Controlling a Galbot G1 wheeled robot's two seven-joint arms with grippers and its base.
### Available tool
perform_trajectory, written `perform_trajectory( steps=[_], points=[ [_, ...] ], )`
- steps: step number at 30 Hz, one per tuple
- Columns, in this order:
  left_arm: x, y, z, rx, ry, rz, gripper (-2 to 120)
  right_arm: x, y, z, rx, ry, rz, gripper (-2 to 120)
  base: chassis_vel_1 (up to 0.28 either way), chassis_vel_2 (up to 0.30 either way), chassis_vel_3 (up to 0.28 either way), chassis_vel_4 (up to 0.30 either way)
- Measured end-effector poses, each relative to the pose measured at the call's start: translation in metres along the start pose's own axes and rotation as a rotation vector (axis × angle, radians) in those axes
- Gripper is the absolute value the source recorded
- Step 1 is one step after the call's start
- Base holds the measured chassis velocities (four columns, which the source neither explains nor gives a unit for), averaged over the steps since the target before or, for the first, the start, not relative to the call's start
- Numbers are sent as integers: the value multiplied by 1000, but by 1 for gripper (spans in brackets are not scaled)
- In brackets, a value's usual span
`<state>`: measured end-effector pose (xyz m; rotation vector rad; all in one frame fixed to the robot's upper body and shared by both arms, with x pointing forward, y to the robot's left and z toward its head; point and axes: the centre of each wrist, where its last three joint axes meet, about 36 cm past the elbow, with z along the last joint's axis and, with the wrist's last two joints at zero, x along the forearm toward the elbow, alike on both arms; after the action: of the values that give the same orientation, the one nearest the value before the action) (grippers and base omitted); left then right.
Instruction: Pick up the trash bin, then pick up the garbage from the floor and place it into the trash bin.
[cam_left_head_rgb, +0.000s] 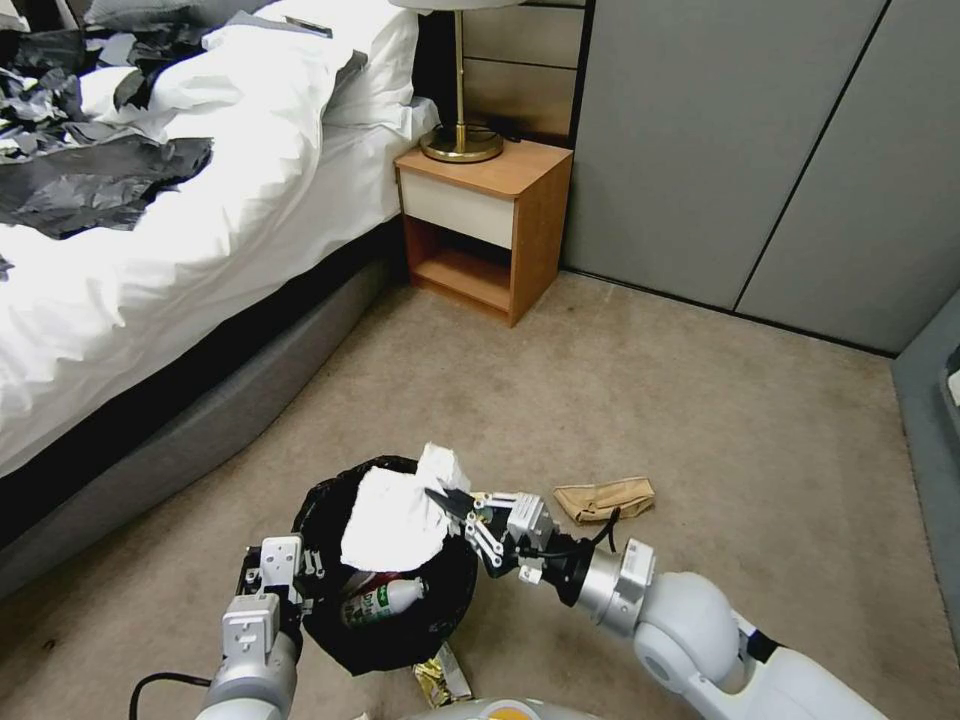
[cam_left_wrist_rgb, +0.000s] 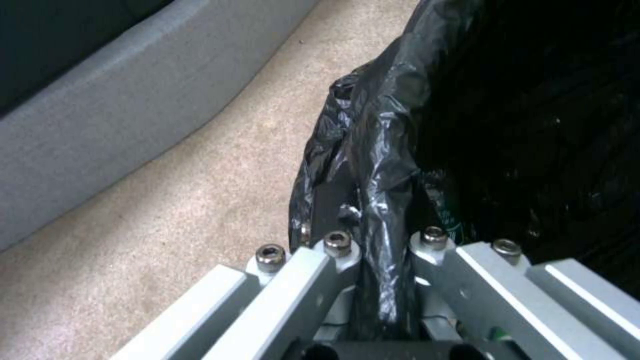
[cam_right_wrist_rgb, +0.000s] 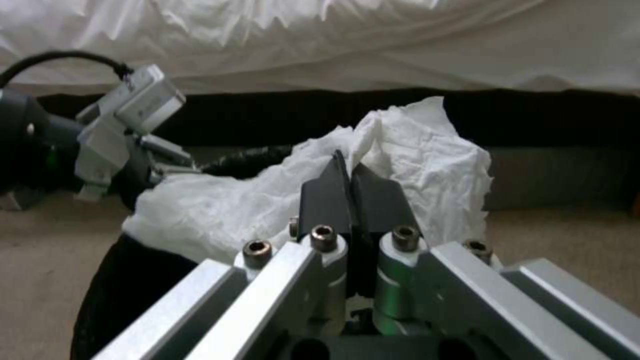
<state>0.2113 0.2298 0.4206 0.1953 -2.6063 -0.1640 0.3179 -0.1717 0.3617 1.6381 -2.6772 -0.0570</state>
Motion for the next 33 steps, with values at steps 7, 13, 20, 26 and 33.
perform_trajectory(
  steps=[7,13,20,26,33],
  points=[
    [0,0,0,1,-3,-1,1,3,13,12,-13,37,-25,0,0,0,0,0],
    [0,-2,-1,2,-4,2,1,5,17,19,-9,62,-36,7,0,0,0,0],
    [-1,-3,0,3,-4,5,1,3,18,24,-8,81,-35,34,0,0,0,0],
    [-1,-6,0,2,-3,10,1,0,16,23,-7,80,-29,55,0,0,0,0],
    [0,-9,2,-3,5,17,1,-10,8,17,0,75,-11,82,0,0,0,0]
  ],
)
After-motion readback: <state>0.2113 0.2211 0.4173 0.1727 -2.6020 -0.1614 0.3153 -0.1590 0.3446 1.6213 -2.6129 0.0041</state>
